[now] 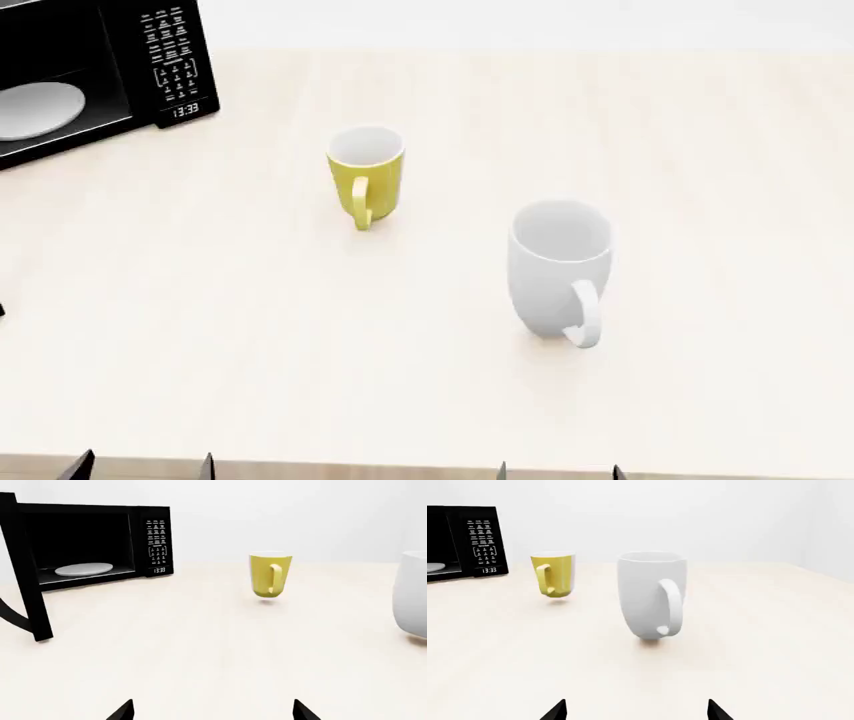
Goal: Put the yellow and white mug to the front of the white mug.
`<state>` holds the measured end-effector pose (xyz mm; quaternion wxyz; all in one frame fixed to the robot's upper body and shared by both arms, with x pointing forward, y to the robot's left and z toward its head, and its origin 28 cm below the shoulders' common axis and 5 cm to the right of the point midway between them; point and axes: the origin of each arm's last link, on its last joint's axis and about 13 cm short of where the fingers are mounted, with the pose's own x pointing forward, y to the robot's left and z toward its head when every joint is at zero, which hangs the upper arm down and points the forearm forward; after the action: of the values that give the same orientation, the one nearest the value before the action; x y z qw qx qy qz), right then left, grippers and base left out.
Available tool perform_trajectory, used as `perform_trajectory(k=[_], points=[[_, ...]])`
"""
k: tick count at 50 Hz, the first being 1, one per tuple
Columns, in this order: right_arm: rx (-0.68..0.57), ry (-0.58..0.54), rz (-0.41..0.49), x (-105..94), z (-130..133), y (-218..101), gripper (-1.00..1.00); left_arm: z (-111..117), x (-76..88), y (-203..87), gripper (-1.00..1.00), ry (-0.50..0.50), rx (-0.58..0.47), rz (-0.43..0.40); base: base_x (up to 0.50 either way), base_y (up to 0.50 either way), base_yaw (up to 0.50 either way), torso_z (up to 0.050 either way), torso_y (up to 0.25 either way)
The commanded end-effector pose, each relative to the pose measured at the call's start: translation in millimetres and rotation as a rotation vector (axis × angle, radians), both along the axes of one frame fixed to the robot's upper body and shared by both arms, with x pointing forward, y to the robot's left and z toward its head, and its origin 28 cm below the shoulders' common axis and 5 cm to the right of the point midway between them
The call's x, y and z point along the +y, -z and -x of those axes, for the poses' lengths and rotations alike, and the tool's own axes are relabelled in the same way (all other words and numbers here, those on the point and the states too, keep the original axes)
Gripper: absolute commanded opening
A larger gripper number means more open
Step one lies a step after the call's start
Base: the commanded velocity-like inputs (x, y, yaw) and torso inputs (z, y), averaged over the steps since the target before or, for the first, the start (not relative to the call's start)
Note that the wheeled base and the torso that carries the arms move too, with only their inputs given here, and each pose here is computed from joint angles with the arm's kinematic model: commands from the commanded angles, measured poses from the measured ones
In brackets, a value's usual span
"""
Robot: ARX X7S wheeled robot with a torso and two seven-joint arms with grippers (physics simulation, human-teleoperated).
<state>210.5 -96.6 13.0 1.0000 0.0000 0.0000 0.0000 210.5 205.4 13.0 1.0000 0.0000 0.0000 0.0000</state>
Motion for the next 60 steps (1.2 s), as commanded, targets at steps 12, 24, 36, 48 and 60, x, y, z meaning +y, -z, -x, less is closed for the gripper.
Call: perform_trajectory(k=[12,24,36,48,60], points=[[0.037,0.133,-0.113,-15.1,7,1,1.0,1,-0.2,-2,1.0,0.003,-0.013,0.005,0.0,0.0,0.0,0.0,0.0],[0.025,0.184,-0.083,-16.8,9,-1,1.0,1,1.4,-3,1.0,0.004,-0.014,-0.001,0.0,0.0,0.0,0.0,0.0],[0.024,0.265,-0.018,-41.9,15,-10,1.0,-5,10.0,-6,1.0,-0.022,-0.019,0.008,0.0,0.0,0.0,0.0,0.0],[0.01,0.388,-0.032,-73.0,23,-16,1.0,-8,13.2,-7,1.0,-0.038,-0.028,0.014,0.0,0.0,0.0,0.0,0.0],[-0.084,0.487,-0.058,-89.9,38,-32,1.0,-8,13.9,-8,1.0,-0.039,-0.032,0.013,0.01,0.0,0.0,0.0,0.0]])
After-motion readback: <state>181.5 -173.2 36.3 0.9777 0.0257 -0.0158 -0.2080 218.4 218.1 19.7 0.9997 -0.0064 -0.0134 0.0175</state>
